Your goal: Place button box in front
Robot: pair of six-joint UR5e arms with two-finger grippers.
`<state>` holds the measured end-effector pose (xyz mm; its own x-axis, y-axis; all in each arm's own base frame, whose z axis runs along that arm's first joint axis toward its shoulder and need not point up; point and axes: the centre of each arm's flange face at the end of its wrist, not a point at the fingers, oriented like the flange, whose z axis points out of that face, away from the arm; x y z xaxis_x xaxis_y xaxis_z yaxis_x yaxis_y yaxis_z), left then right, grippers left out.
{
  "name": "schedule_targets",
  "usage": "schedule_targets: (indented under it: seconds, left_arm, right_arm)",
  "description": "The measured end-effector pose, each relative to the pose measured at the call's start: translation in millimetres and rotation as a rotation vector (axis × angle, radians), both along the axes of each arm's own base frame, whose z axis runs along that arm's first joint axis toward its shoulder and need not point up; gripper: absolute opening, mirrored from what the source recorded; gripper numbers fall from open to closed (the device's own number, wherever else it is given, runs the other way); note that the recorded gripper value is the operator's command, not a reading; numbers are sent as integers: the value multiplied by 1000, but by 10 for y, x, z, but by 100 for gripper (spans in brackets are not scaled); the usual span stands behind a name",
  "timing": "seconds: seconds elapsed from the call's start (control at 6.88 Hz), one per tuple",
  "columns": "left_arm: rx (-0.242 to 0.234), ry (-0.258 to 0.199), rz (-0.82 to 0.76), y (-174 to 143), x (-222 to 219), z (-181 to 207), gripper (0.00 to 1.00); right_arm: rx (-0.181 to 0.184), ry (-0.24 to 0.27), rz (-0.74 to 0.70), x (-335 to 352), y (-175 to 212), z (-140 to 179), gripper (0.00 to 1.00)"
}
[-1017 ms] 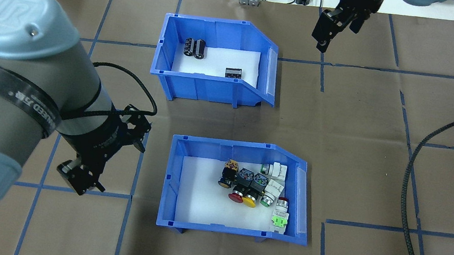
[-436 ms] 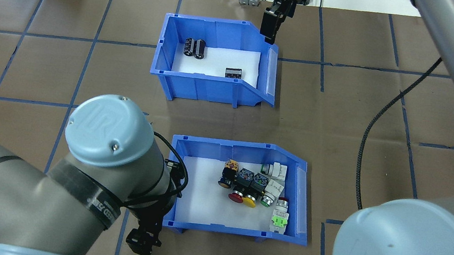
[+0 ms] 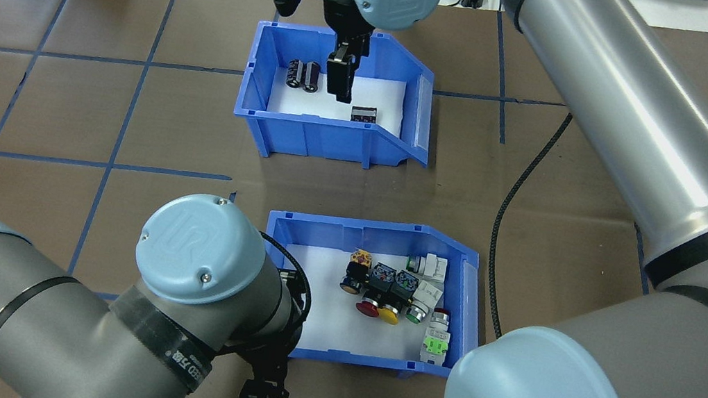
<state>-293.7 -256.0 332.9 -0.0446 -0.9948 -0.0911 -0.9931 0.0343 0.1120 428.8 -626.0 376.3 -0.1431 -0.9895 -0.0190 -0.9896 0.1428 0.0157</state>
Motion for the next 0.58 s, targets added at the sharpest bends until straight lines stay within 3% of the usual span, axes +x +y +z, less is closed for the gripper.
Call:
schedule_targets:
  seconds: [0.58]
  left_arm:
    - [-22,38,59,-25,-350,-414,100]
  right_arm:
    - [-14,55,93,658,112,-891,100]
